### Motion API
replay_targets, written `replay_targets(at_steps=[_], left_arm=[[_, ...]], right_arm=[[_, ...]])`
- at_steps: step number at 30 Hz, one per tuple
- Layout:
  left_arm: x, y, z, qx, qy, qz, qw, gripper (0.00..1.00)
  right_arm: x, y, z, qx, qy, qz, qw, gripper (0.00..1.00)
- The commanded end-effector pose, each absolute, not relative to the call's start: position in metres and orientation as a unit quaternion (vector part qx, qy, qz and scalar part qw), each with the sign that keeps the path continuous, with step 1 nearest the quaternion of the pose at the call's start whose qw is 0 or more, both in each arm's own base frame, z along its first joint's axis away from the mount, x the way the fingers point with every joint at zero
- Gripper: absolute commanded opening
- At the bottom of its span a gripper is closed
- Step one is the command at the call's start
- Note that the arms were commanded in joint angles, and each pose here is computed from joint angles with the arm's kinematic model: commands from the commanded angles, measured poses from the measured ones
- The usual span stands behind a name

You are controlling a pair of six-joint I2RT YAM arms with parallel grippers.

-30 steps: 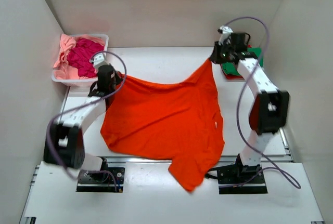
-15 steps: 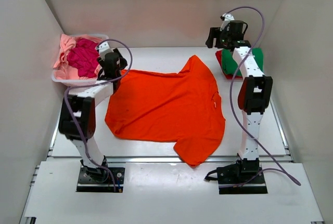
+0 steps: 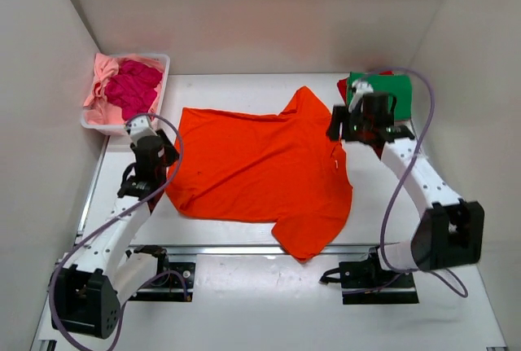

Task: Fold and stack the t-shirts
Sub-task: Flatten out the tshirt

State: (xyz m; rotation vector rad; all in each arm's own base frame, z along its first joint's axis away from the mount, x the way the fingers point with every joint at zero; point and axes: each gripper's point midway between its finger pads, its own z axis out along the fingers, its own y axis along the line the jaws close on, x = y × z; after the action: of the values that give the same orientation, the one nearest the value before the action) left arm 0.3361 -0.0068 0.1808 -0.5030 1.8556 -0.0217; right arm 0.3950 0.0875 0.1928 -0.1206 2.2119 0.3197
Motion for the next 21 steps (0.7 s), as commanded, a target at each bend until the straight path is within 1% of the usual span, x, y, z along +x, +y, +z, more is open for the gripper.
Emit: replay_targets(at_steps=[1, 3, 5, 7, 9, 11, 13, 14, 15, 19, 21], left_arm=[[0.285, -0.010, 0.111, -0.183, 0.866, 0.011, 0.466, 0.58], [0.273, -0.009, 0.096, -0.183, 0.877, 0.012, 0.444, 0.59], [0.262, -0.009, 0.077, -0.181, 0.892, 0.014, 0.414, 0.62], [0.259, -0.011, 0.067, -0.177, 0.902, 0.016, 0.393, 0.64], [0.259, -0.015, 0.059, -0.177, 0.910, 0.012, 0.376, 0.69], [0.262, -0.022, 0.052, -0.184, 0.916, -0.002, 0.355, 0.70], [0.268, -0.035, 0.053, -0.184, 0.918, -0.022, 0.352, 0.69], [0.269, -0.039, 0.053, -0.185, 0.918, -0.030, 0.349, 0.70], [0.268, -0.041, 0.051, -0.185, 0.921, -0.034, 0.342, 0.70], [0.266, -0.051, 0.045, -0.175, 0.935, -0.047, 0.305, 0.71], [0.266, -0.057, 0.046, -0.172, 0.936, -0.062, 0.300, 0.72]], right_arm=[[0.335, 0.094, 0.161, -0.013, 0.908, 0.153, 0.389, 0.56], [0.302, 0.102, 0.138, -0.014, 0.917, 0.164, 0.363, 0.54], [0.275, 0.115, 0.135, -0.019, 0.915, 0.192, 0.354, 0.52], [0.256, 0.122, 0.123, -0.012, 0.919, 0.209, 0.336, 0.51], [0.240, 0.129, 0.116, -0.018, 0.919, 0.218, 0.327, 0.51], [0.233, 0.131, 0.110, -0.016, 0.920, 0.228, 0.319, 0.50], [0.228, 0.134, 0.107, -0.020, 0.922, 0.232, 0.310, 0.50], [0.226, 0.135, 0.103, -0.023, 0.925, 0.229, 0.303, 0.50], [0.227, 0.135, 0.104, -0.025, 0.924, 0.231, 0.305, 0.51], [0.223, 0.135, 0.096, -0.029, 0.928, 0.229, 0.291, 0.50], [0.219, 0.136, 0.092, -0.039, 0.932, 0.224, 0.283, 0.50]])
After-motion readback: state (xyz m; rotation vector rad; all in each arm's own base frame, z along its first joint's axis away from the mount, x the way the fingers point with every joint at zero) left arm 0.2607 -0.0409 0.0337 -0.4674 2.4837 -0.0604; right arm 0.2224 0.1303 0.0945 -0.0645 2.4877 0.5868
